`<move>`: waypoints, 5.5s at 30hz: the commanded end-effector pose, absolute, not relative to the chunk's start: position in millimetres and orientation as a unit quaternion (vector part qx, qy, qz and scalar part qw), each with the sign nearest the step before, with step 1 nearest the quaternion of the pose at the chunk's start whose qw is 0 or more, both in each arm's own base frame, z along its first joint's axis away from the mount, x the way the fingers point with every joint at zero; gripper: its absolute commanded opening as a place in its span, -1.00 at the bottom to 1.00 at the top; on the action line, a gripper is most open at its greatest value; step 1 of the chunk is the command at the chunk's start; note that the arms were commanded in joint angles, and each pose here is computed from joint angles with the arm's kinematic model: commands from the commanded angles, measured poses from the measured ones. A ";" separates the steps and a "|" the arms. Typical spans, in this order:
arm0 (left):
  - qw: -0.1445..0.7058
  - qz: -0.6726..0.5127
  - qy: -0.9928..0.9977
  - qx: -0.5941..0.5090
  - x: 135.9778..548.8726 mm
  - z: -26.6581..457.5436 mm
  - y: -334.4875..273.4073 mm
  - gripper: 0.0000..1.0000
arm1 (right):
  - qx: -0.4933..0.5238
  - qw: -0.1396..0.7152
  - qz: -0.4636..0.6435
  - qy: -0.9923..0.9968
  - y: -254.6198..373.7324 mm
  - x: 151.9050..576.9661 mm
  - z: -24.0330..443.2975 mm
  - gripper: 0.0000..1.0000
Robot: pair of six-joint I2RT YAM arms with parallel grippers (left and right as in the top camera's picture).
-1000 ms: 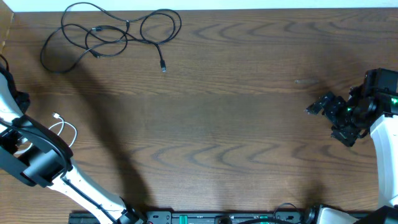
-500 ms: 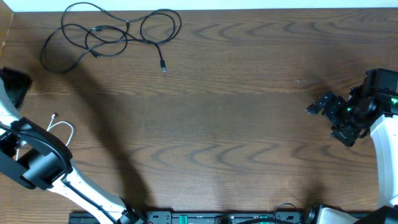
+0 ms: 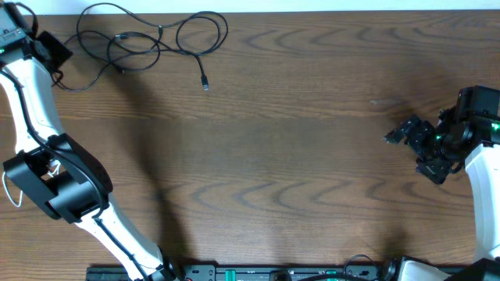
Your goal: Untangle cables
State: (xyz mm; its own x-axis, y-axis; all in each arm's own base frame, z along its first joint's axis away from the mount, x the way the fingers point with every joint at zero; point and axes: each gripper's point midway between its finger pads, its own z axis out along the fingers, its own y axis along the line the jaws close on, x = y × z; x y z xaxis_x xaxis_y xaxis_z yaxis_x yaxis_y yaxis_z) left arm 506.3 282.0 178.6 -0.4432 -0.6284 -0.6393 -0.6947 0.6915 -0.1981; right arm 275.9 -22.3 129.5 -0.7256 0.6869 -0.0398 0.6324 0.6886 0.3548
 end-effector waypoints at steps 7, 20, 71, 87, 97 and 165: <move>0.339 0.102 0.840 -0.411 516.0 105.5 328.1 0.15 | 0.361 0.069 0.163 0.916 -16.3 269.9 128.3 0.99; 0.331 0.094 0.841 -0.418 523.0 51.3 343.7 0.14 | 0.373 0.053 0.157 0.913 -16.1 262.9 126.7 0.99; 0.647 -0.128 0.740 -0.130 497.8 478.9 76.9 -0.85 | 0.362 0.041 0.151 0.919 -15.4 255.5 125.3 0.99; 0.506 -0.159 0.834 -0.151 436.9 424.0 40.7 -0.85 | 0.345 0.041 0.150 0.926 -15.1 254.5 124.7 0.98; 0.344 -0.059 0.899 -0.266 442.4 302.4 110.3 -0.85 | 0.343 0.051 0.151 0.926 -16.3 258.9 125.2 0.98; 0.547 -0.182 0.807 -0.127 483.9 416.2 95.5 0.84 | 0.226 0.071 0.136 0.962 -14.7 242.1 138.1 0.72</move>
